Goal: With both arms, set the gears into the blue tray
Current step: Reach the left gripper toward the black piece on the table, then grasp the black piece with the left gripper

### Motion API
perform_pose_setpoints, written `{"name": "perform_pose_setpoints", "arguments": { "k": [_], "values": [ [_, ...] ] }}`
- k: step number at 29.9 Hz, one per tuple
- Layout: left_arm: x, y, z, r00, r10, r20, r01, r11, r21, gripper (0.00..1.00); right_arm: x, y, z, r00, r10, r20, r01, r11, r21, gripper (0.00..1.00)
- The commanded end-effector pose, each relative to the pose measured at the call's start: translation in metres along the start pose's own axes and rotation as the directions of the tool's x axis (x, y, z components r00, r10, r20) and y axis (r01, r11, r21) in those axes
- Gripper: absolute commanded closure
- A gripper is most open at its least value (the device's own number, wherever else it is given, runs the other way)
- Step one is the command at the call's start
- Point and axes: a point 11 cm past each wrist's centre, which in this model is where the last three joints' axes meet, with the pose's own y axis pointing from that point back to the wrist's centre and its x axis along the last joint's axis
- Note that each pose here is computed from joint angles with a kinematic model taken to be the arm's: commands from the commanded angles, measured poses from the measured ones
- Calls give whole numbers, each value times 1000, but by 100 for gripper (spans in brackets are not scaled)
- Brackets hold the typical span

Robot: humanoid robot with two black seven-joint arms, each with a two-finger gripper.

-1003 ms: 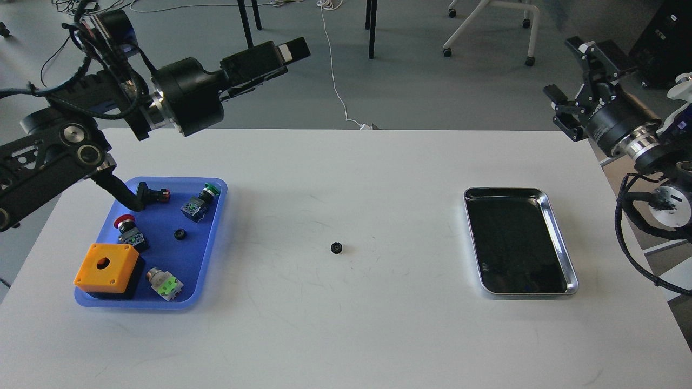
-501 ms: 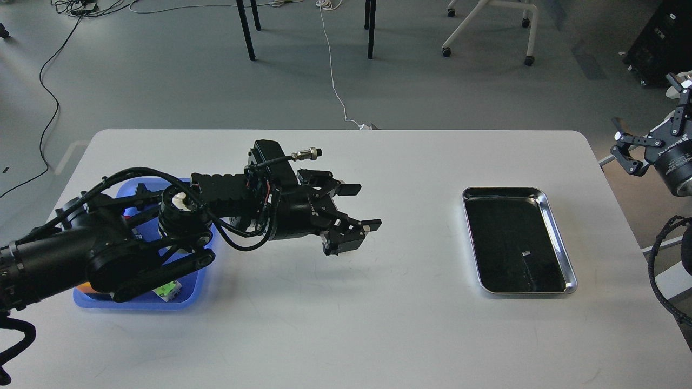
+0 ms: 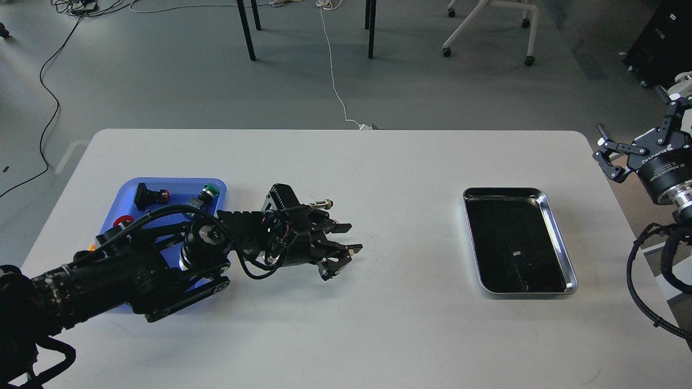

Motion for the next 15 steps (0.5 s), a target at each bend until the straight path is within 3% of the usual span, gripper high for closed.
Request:
{"name": "perform_pose_setpoints", "arguments": {
  "k": [1,3,15],
  "values": [
    [-5,-1,0,1000,-7,-8,7,1000,7,51,2,2,-1,1000,5,-3,-5,1000,1,2],
    [-6,0,-1,1000,-11,-10,11,1000,14,47,3,2,-2,1000,8,-6,-8,1000,1,2],
    [-28,2,-11,998,-51,-47,54,997,54,46,1,1,-1,1000,5,-2,-5,1000,3,2]
  ]
}}
